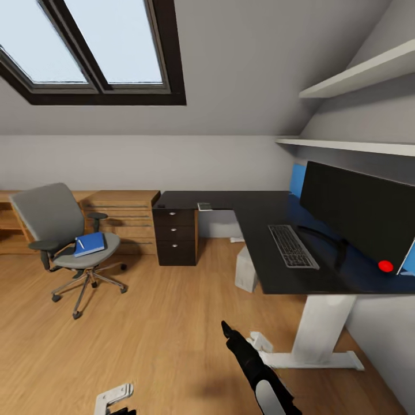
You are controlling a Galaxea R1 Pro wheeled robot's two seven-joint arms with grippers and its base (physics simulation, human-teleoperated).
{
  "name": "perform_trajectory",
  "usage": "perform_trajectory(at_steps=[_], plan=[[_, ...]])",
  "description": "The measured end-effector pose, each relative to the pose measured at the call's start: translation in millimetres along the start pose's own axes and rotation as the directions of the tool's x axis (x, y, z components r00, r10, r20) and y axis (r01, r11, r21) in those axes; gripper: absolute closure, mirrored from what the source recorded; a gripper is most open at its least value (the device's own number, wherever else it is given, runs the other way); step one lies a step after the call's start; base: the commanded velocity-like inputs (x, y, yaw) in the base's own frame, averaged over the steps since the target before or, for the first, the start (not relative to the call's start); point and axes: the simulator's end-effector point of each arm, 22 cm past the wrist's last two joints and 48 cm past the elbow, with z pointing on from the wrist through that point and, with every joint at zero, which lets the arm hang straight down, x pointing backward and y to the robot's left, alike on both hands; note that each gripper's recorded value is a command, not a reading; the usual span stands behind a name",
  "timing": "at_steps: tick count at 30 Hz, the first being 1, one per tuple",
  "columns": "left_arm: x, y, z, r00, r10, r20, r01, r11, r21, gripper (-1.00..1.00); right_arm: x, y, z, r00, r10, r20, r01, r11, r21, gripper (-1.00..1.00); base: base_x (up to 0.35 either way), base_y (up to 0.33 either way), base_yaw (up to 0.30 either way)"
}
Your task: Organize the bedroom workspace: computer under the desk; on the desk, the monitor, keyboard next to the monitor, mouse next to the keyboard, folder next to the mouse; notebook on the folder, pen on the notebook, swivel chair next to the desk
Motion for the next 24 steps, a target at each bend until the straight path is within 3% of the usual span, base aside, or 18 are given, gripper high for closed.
perform_trajectory(at_steps=[3, 7, 16, 24], plan=[[7.4, 33.9, 16.4, 1.000, -0.003, 0.027, 0.005, 0.998, -0.057, -1.00, 9.0, 5.0, 1.4, 0.992, -0.130, -0.008, 0.130, 0.991, 0.011, -1.00, 0.161, 0.296, 0.000], [15.3, 61.6, 29.6, 0.998, -0.003, 0.063, 0.010, 0.994, -0.106, -1.00, 15.9, 4.4, 2.2, 0.978, -0.205, -0.018, 0.206, 0.978, 0.025, -1.00, 0.210, 0.273, 0.000], [33.3, 94.3, 47.2, 0.986, -0.011, 0.168, 0.039, 0.986, -0.164, -1.00, 18.5, -0.4, 2.2, 0.966, -0.258, -0.008, 0.258, 0.965, 0.043, -1.00, 0.253, 0.242, 0.000], [36.2, 100.3, 49.2, 0.980, -0.010, 0.197, 0.045, 0.984, -0.174, -1.00, 22.5, -2.5, 2.2, 0.965, -0.264, -0.011, 0.264, 0.964, 0.043, -1.00, 0.283, 0.215, 0.000]])
